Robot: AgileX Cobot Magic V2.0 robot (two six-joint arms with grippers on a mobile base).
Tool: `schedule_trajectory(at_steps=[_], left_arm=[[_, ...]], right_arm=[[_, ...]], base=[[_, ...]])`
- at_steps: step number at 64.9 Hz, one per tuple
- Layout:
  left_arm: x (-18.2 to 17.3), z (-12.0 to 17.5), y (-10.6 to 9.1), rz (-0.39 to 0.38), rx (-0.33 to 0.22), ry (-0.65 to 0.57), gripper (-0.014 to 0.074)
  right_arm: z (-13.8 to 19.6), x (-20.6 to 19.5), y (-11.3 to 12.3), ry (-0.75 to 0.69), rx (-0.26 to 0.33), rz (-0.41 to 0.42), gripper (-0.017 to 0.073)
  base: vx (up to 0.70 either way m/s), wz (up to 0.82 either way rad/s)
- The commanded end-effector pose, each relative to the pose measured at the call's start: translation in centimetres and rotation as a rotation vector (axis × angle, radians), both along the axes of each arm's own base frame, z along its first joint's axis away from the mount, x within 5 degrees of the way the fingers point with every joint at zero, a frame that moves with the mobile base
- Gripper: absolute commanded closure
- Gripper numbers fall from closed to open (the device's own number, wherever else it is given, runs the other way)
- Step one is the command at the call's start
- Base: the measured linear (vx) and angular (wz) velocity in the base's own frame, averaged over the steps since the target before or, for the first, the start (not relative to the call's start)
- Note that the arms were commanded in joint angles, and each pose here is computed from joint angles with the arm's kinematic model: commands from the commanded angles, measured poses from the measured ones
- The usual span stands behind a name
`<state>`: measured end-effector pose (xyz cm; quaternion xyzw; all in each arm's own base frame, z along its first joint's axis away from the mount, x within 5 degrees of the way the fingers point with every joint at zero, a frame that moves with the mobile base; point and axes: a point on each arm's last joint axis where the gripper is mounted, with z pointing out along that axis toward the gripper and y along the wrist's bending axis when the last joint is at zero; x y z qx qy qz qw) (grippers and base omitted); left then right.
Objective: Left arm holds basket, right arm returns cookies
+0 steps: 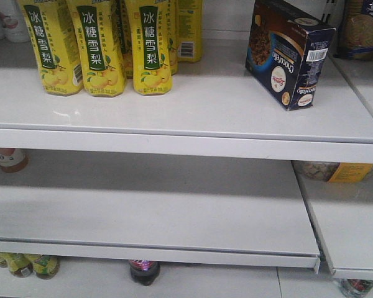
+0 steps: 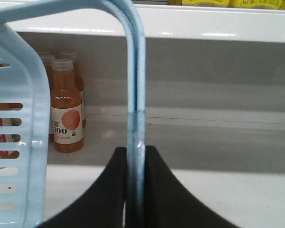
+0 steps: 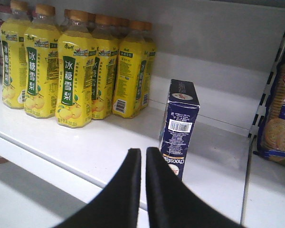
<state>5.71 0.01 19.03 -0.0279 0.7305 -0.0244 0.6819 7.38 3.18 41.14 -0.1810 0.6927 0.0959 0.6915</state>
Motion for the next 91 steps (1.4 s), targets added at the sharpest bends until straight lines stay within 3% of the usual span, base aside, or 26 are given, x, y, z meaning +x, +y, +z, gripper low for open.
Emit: schedule_trajectory(at_steps=[1, 45, 54, 60, 71, 81, 91], left_arm=[[-0.3, 2.1, 0.0, 0.002, 0.033, -0.150, 0.0596], [-0.3, 2.1, 0.0, 0.002, 0.033, -0.150, 0.0596], [-0.3, 2.1, 0.0, 0.002, 0.033, -0.150, 0.0596], [-0.3, 2.1, 0.0, 0.002, 0.033, -0.150, 0.0596], [-0.3, 2.1, 0.0, 0.002, 0.033, -0.150, 0.0596], [-0.3, 2.1, 0.0, 0.002, 0.033, -0.150, 0.0596], [-0.3, 2.1, 0.0, 0.002, 0.033, -0.150, 0.0596]], right_arm=[[1.4, 0.0, -0.2, -0.084, 0.025, -0.023, 0.0565], [1.4, 0.0, -0.2, -0.084, 0.024, -0.023, 0.0565], [1.7, 0.0, -0.3, -0.109, 0.047, -0.036, 0.0565], [1.7, 0.2, -0.8, -0.114, 0.051, -0.095, 0.0565], [1.7, 0.4, -2.1, -0.096, 0.120, -0.260, 0.0565], [0.9, -0.4, -2.9, -0.114, 0.110, -0.377, 0.0565], [-1.8, -1.5, -3.3, -0.176, 0.129, -0.442, 0.0565]], base=[[0.00, 0.00], [0.00, 0.00], [0.00, 0.00], [0.00, 0.00], [0.00, 0.00], [0.00, 0.00], [0.00, 0.00]])
